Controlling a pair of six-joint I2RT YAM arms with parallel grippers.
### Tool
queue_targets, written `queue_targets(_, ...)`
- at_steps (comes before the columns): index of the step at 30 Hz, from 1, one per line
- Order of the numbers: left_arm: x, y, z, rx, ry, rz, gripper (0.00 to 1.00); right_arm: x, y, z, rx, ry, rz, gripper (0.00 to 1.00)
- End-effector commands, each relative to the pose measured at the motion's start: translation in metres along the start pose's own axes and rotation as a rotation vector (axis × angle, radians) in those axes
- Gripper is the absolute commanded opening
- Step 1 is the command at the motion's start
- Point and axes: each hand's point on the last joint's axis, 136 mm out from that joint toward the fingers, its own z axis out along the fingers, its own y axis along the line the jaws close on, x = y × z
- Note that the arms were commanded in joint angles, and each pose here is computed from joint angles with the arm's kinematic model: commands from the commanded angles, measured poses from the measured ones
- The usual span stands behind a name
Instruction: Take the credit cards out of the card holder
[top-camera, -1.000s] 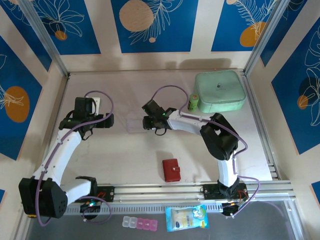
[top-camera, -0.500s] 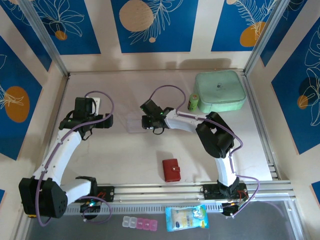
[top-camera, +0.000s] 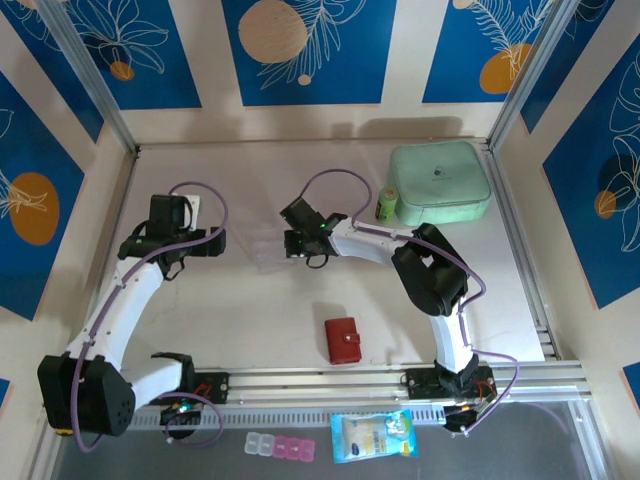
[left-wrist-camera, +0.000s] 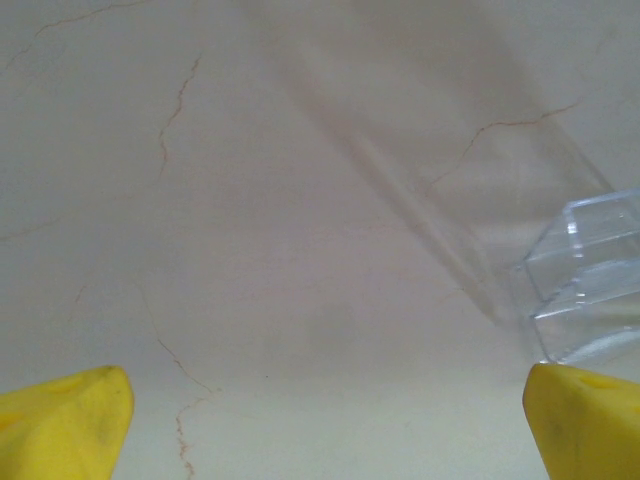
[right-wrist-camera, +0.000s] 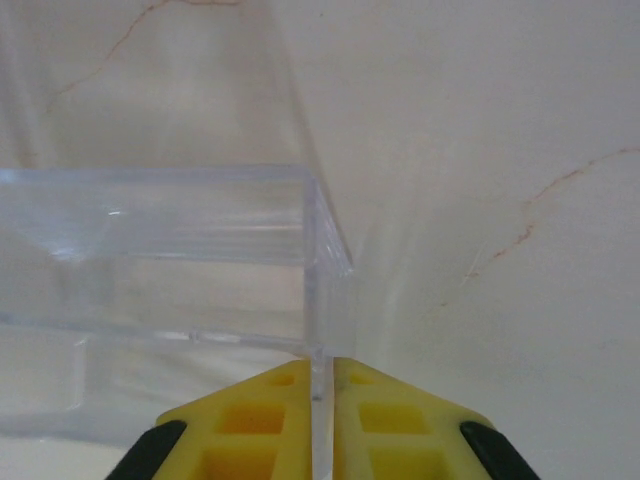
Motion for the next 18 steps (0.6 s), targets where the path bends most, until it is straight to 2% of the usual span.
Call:
queue_targets(1,0.004,0.005,0.001,-0.023,0.008,0.013,1.00,-0.012,-0.009,-0.014,0.034,-0.022,0.012,0.10)
queue_targets(12,0.005,0.004,0.003,-0.021,0.013,0.011,1.00,-0.031,-0.063,-0.041,0.140,-0.053,0.037,0.09)
queue_targets(18,0.005,0.003,0.004,-0.014,0.018,0.009,1.00,-0.037,-0.090,-0.043,0.175,-0.052,0.048,0.09)
